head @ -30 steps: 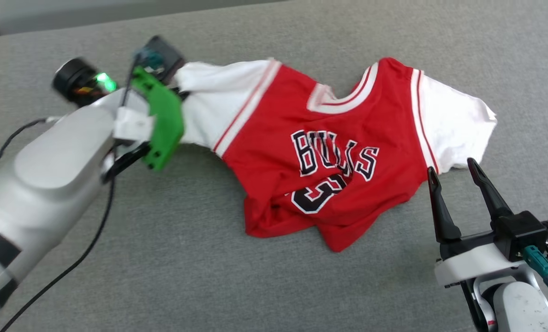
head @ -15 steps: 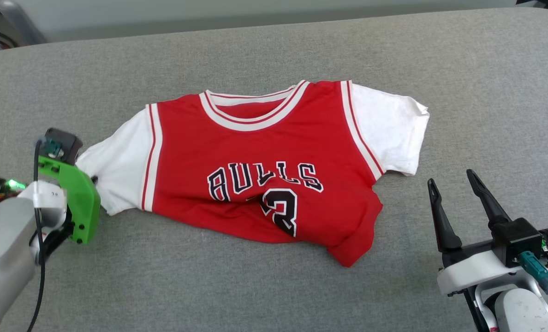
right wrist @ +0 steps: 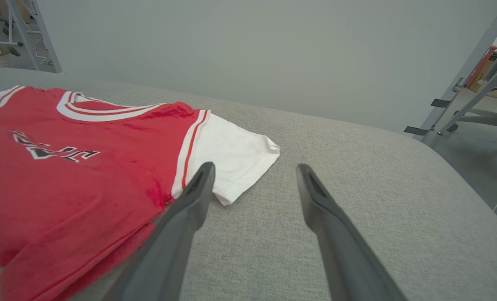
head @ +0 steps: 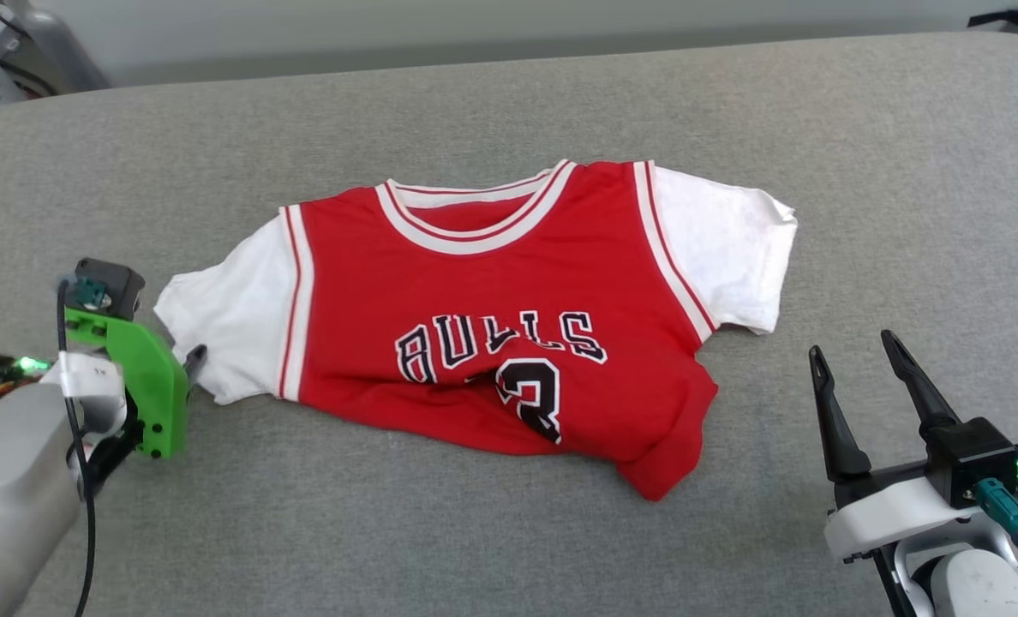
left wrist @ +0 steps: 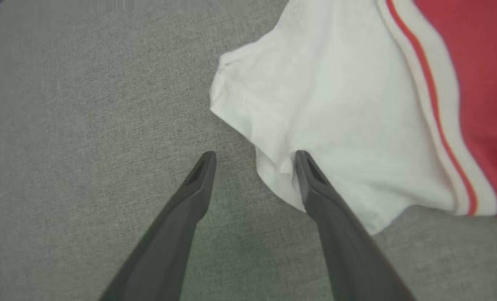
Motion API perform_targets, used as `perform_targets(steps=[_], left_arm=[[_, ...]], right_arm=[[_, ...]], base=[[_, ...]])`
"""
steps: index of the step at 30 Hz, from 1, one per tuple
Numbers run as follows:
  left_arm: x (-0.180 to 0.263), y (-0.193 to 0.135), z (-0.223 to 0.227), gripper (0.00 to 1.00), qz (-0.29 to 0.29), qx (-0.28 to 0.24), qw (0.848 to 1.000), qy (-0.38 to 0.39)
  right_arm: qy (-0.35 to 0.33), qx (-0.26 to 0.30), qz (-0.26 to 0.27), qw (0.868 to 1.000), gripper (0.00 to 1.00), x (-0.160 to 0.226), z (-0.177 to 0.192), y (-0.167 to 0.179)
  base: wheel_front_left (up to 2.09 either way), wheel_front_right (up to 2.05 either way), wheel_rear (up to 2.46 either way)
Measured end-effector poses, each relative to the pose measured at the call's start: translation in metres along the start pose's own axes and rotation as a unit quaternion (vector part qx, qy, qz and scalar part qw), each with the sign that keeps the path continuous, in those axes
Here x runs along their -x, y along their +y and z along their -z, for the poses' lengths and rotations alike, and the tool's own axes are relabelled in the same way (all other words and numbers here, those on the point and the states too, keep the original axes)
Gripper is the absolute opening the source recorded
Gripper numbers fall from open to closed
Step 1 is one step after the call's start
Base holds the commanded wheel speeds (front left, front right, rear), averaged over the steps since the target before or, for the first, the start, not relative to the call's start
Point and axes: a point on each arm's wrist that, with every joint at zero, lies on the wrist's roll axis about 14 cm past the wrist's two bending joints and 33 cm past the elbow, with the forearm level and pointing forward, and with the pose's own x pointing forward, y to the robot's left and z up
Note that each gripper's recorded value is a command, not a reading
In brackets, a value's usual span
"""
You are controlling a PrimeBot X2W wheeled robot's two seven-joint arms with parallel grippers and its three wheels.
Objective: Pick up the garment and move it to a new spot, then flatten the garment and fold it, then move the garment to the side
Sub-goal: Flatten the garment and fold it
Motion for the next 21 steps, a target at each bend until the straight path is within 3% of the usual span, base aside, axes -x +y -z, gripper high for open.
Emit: perform_targets(steps=[7,11,21], left_arm=[[0.025,0.02,-0.075,1.0,-0.004,-0.013,0.998,-0.062],[0.033,0.027,-0.108,1.0,-0.003,-0.023,0.998,-0.056],[0.01,0.016,-0.088,1.0,0.029,-0.019,0.995,0.089]], right_arm=[[-0.005,-0.001,-0.016,1.0,1.0,-0.002,-0.003,0.011],[-0.004,-0.002,-0.02,1.0,1.0,-0.004,-0.001,0.014],[0.008,0.002,-0.024,1.0,1.0,-0.015,0.009,0.014]], base=[[0.0,0.0,0.0],[0.0,0.0,0.0],[0.0,0.0,0.0]])
